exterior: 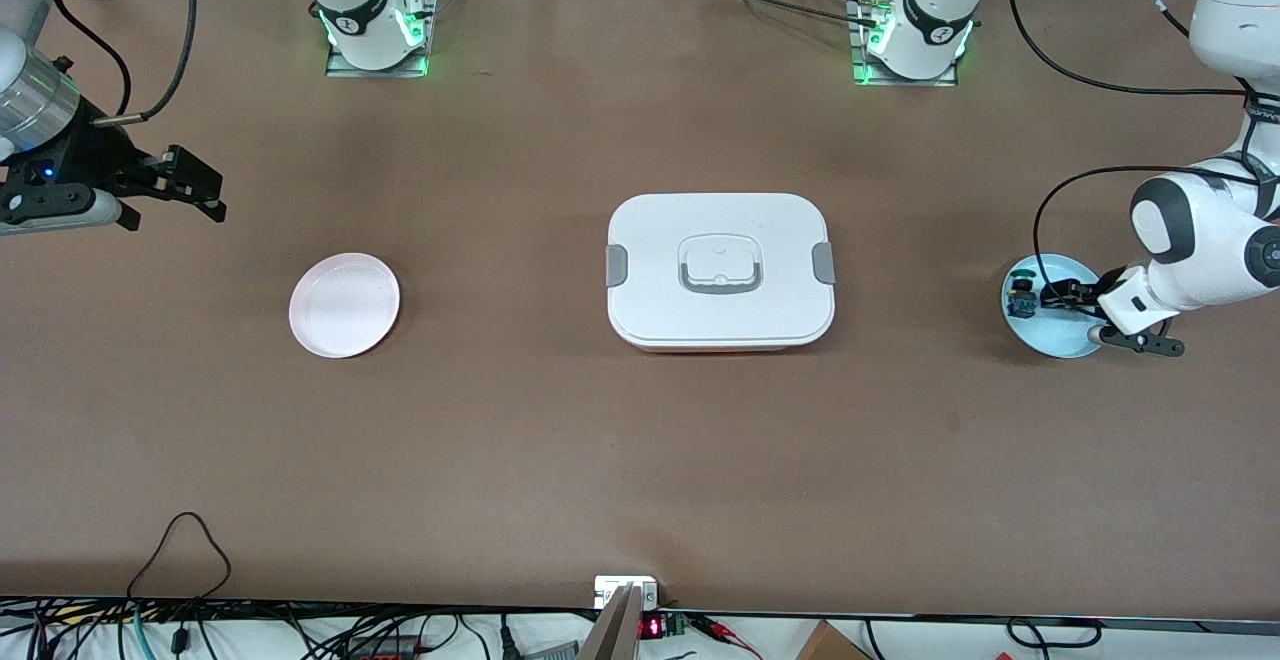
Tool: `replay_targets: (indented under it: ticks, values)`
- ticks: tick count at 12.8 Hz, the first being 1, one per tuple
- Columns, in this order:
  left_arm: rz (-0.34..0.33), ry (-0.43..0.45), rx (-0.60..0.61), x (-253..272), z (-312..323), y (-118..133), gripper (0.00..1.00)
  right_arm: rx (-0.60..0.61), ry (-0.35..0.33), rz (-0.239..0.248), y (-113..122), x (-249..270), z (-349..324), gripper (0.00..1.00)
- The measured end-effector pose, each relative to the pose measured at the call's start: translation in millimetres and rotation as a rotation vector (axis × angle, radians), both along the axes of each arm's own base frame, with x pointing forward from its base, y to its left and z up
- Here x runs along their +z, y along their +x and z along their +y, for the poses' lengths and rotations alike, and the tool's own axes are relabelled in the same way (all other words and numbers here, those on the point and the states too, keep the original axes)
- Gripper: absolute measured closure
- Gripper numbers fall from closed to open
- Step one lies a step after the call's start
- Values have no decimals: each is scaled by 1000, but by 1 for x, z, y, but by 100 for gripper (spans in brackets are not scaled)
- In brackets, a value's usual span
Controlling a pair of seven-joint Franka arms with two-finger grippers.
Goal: Transfer orange switch to right arm and place
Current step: 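Close the left gripper on the orange switch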
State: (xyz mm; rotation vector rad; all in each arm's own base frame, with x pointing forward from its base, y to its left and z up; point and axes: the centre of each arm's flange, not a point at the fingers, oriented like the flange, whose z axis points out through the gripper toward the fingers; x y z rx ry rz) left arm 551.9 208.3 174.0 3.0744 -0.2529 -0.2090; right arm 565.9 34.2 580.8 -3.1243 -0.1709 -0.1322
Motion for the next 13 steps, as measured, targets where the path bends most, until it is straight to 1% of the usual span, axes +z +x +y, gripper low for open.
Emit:
replay_targets:
  ticks: [7, 10, 13]
  values:
    - [9, -3, 3, -5, 1, -2, 0, 0, 0, 0, 0, 0, 0, 0]
    - [12, -4, 4, -5, 1, -4, 28, 0, 0, 3, 0, 0, 0, 0]
    - [11, -4, 5, -5, 2, -4, 28, -1, 0, 2, 1, -1, -1, 0]
